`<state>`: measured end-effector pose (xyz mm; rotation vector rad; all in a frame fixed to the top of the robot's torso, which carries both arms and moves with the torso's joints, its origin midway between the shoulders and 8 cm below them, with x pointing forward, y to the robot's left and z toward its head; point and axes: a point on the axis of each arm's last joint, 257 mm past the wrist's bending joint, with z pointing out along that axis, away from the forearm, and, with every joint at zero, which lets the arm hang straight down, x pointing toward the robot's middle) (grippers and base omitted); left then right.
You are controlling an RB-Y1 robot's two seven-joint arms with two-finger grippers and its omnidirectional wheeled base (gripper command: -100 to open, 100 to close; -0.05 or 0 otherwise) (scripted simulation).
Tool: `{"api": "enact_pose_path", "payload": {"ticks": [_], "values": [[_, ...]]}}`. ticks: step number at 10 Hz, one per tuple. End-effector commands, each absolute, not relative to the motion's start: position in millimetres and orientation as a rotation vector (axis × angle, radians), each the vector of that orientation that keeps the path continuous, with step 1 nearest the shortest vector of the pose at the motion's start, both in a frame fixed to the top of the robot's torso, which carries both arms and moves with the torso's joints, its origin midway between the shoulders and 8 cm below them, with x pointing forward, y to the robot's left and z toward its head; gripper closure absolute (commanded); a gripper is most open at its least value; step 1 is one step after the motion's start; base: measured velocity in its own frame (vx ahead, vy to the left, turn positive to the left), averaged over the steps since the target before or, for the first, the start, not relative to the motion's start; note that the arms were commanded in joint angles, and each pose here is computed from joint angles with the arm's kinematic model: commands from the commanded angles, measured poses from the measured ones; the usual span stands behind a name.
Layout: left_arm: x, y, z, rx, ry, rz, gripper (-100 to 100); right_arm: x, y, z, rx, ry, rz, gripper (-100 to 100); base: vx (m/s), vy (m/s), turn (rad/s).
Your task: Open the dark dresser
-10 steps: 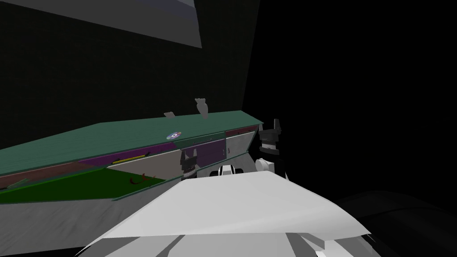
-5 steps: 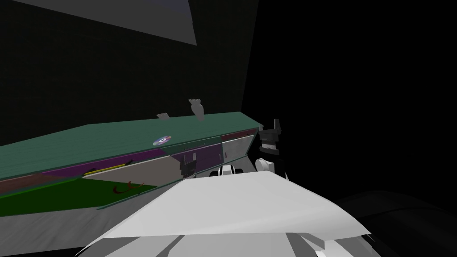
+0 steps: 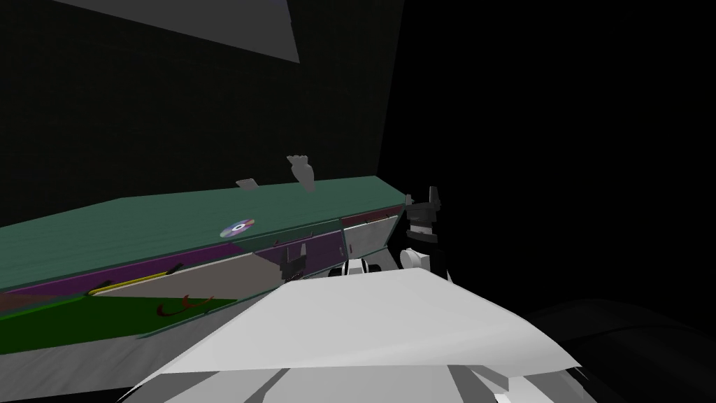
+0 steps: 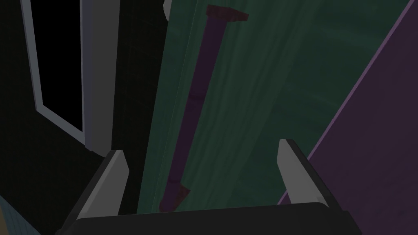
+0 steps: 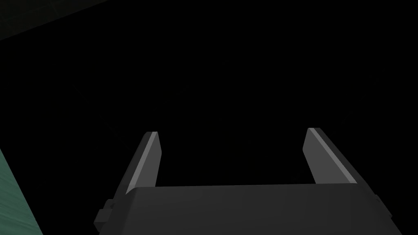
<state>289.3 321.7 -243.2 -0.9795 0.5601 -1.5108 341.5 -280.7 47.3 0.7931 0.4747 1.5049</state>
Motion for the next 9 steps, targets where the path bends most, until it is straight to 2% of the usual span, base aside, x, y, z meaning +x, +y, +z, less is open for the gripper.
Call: {"api": "enact_pose_path", "payload": {"ticks": [1,3,9], "values": [[303.8,338.3,-248.9,-0.974,0.577,-1.498,-100,341.6,-280.6,47.3,0.793,0.475,1.505,0,-0.082,-0.043,-0.07],[319.2,355.2,-248.5,-0.96,0.582,-1.488,-100,341.6,-280.6,47.3,0.793,0.475,1.505,0,-0.119,-0.051,-0.082],[347.5,393.5,-252.3,-0.961,0.59,-1.45,-100,341.5,-280.6,47.3,0.793,0.475,1.505,0,-0.057,-0.037,-0.062]]}}
